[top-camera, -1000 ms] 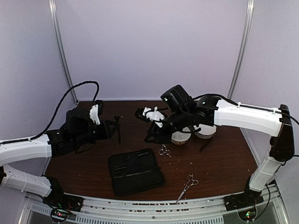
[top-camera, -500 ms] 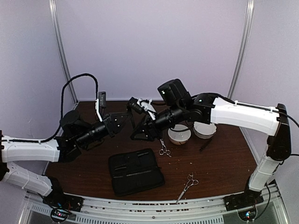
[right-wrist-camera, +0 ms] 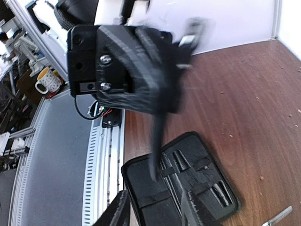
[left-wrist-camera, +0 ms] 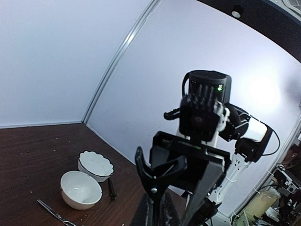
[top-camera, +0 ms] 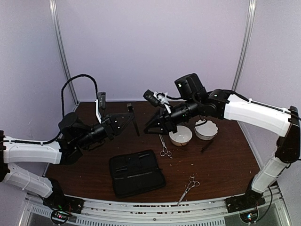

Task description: Sort the hair-cutting tools

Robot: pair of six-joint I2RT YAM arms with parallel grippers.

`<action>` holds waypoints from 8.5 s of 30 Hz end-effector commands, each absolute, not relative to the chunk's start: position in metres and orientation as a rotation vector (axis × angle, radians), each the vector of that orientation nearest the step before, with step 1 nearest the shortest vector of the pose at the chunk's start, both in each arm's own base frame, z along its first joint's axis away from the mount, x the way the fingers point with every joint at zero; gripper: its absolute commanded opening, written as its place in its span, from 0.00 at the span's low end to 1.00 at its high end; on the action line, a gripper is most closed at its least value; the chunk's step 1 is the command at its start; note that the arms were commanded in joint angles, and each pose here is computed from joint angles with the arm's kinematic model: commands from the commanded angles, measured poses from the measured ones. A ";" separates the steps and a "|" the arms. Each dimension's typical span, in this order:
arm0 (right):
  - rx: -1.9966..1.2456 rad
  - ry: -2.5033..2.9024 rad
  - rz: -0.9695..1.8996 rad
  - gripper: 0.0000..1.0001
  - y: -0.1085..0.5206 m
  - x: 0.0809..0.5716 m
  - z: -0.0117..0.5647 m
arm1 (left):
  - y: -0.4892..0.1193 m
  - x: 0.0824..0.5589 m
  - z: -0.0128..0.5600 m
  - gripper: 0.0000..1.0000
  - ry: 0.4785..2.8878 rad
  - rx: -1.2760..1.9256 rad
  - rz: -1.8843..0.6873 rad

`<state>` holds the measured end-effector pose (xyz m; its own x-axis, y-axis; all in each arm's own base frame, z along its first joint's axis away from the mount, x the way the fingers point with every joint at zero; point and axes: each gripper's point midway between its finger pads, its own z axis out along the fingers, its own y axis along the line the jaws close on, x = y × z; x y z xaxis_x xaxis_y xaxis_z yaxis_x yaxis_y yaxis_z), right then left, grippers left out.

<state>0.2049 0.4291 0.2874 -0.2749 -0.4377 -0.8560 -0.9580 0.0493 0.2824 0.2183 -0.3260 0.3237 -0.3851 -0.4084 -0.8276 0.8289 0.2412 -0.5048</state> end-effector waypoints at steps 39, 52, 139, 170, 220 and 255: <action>-1.485 1.587 1.357 0.00 0.432 0.175 0.303 | -0.334 0.190 0.353 0.00 1.182 0.499 -1.590; -1.682 1.678 0.815 0.00 0.386 0.196 0.237 | -0.282 0.209 0.296 0.70 1.681 0.614 -0.919; -1.598 2.065 0.900 0.29 0.297 0.215 0.158 | -0.350 0.192 0.058 0.44 2.178 1.770 -0.281; -1.562 2.123 0.903 0.28 0.292 0.226 0.148 | -0.339 0.187 0.028 0.33 2.183 1.877 -0.129; -1.883 2.193 0.821 0.22 0.359 0.160 0.060 | -0.272 0.060 0.079 0.00 2.639 1.578 -0.383; -1.944 2.283 0.824 0.21 0.356 0.152 0.032 | -0.320 0.083 0.024 0.00 2.548 1.759 -0.261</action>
